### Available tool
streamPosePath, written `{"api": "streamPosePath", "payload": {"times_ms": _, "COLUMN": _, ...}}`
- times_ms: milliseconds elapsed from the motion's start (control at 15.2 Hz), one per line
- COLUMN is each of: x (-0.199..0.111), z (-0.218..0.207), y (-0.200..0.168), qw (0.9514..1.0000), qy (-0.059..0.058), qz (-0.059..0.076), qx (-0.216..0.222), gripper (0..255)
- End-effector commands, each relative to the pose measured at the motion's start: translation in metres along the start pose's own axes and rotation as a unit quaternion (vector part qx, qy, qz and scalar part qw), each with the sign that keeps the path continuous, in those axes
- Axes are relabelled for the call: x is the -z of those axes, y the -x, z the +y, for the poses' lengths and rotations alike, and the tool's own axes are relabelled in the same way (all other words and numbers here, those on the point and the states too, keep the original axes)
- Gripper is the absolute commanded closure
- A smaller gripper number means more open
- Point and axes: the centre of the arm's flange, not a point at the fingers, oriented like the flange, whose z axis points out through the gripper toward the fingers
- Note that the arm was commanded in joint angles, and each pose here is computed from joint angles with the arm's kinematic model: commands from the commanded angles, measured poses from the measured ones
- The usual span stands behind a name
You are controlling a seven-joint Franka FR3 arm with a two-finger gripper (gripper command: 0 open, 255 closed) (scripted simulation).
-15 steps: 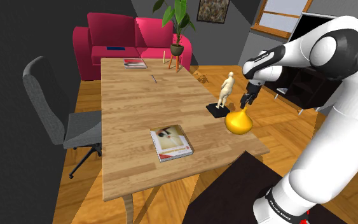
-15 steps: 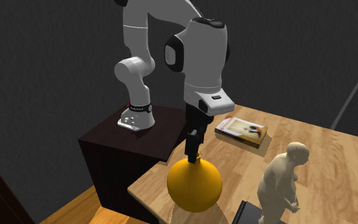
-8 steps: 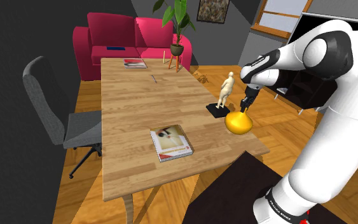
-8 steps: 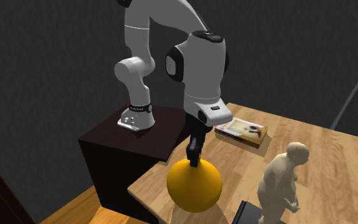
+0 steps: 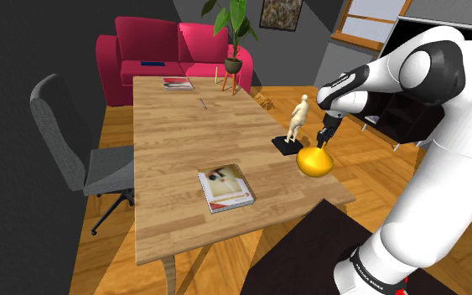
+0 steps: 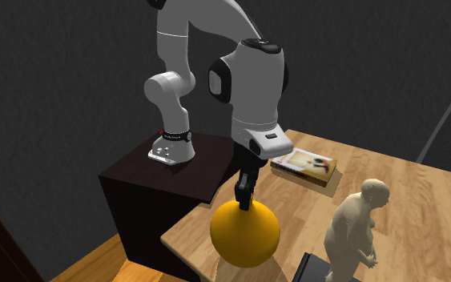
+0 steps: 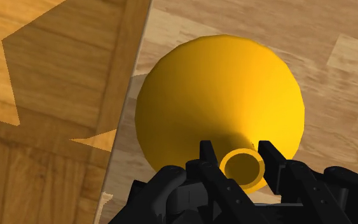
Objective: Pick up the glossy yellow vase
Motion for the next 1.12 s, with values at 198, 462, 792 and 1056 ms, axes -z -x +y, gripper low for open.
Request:
{"api": "streamPosePath", "payload": {"times_ms": 198, "x": 0.021, "z": 0.000, "y": 0.000, "qw": 1.0000, "qy": 0.000, "qz": -0.001, "qx": 0.000, "gripper": 255}}
{"api": "streamPosePath", "payload": {"times_ms": 462, "x": 0.042, "z": 0.000, "y": 0.001, "qw": 1.0000, "qy": 0.000, "qz": -0.001, "qx": 0.000, "gripper": 255}}
{"api": "streamPosePath", "payload": {"times_ms": 792, "x": 0.068, "z": 0.001, "y": 0.001, "qw": 1.0000, "qy": 0.000, "qz": -0.001, "qx": 0.000, "gripper": 255}}
{"api": "streamPosePath", "payload": {"times_ms": 1056, "x": 0.079, "z": 0.001, "y": 0.002, "qw": 1.0000, "qy": 0.000, "qz": -0.001, "qx": 0.000, "gripper": 255}}
